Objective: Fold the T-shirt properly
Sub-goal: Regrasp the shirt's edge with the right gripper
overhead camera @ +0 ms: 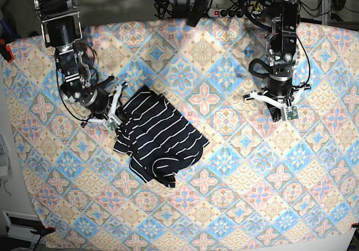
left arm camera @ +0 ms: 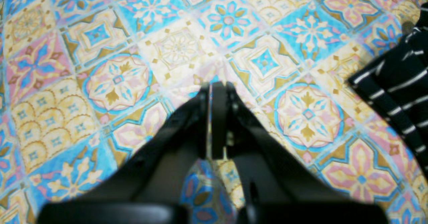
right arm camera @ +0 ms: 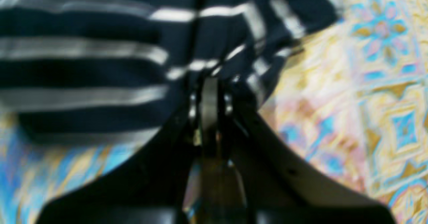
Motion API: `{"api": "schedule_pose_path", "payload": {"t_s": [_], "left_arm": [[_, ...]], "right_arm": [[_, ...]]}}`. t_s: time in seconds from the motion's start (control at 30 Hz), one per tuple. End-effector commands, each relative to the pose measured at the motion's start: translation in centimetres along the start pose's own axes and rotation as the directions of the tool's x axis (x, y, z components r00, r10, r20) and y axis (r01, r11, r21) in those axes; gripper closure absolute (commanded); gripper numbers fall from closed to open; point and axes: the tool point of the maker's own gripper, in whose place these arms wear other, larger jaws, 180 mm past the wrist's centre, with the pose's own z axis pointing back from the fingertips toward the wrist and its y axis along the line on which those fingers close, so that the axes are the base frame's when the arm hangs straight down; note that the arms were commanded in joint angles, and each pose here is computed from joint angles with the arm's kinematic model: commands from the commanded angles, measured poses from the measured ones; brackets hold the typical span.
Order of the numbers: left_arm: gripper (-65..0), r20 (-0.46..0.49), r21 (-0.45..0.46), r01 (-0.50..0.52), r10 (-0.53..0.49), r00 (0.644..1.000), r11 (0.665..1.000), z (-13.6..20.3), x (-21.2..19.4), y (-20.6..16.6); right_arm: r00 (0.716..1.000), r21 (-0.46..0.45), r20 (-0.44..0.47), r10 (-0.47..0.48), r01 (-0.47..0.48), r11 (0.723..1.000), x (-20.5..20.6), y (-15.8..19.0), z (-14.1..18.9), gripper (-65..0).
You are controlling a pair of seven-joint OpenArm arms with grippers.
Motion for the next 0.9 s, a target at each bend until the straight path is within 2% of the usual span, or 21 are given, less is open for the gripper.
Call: {"api": "schedule_pose_path", "payload": {"t_s": [0.0,0.27,0.5,0.63,0.87], "left_arm": [[0.0,0.059,0.003,0.006,-0.006,0.998,1.0,0.1,1.7,0.1],[0.0,0.059,0.003,0.006,-0.006,0.998,1.0,0.0,1.8,0.1],[0.0,0.056,0.003,0.007,-0.007,0.998,1.0,0.1,1.6,0.1],[0.0,0.053,0.003,0.008,-0.008,0.999,1.0,0.1,1.5,0.1],[0.0,0.043,0.004,0.011,-0.011,0.999,1.0,0.4,0.9,0.2]], "right_arm": [[0.999,-0.007,-0.034,0.03,-0.03,1.0,-0.6,-0.3,0.6,-2.3],[0.994,0.01,-0.031,0.105,-0.105,0.994,-0.4,2.7,3.2,-2.3],[0.994,-0.019,-0.004,0.11,-0.11,0.994,0.8,1.9,3.7,-2.3],[0.994,0.003,0.01,0.111,-0.111,0.994,1.4,3.0,3.1,-2.3],[0.991,0.036,0.117,0.061,-0.066,0.997,6.0,5.7,0.9,-2.3]]}}
